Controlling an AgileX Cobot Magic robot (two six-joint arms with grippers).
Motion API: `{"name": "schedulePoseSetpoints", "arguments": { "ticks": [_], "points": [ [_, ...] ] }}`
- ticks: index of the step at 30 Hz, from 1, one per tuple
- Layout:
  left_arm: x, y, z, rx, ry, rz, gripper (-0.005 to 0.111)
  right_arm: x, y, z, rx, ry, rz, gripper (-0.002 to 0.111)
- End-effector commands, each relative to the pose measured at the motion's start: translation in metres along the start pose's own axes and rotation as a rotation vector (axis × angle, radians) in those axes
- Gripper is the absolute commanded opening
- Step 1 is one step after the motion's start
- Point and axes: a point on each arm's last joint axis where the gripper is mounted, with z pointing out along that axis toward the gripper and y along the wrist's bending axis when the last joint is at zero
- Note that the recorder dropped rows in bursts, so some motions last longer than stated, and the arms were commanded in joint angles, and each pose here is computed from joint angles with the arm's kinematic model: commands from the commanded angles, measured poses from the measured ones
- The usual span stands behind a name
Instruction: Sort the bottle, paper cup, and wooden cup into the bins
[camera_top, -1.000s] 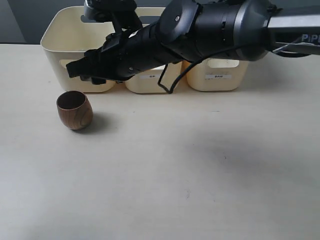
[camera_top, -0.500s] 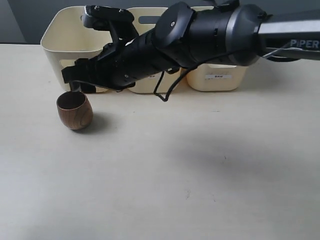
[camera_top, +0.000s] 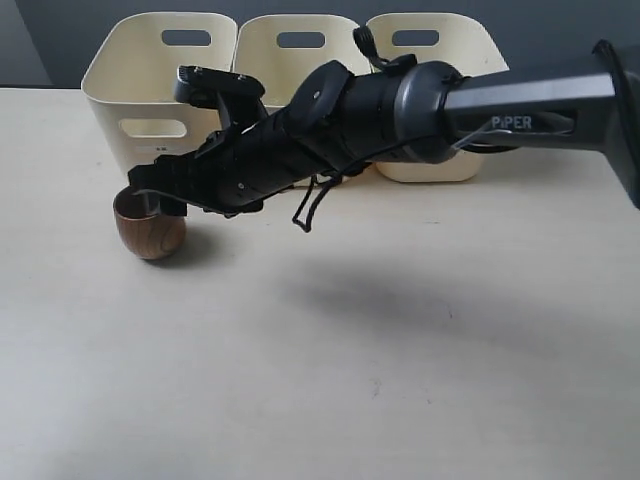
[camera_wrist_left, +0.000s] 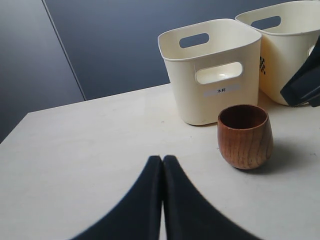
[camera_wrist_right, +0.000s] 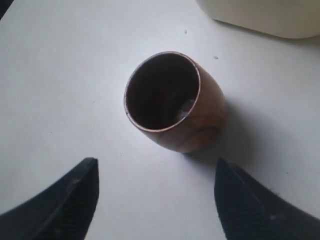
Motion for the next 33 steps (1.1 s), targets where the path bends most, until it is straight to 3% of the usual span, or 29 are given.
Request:
{"name": "schedulePoseSetpoints", "arguments": {
  "ticks": [1,33],
  "points": [
    [0.000,0.000,0.000,0.002,-0.011,-0.001,0.000,-0.005,0.003,0.006,-0.025,0.003,0.002,0.064],
    [0.000,0.000,0.000,0.002,-0.011,-0.001,0.000,-0.004,-0.010,0.038,-0.021,-0.017,0.100,0.064]
  ]
}}
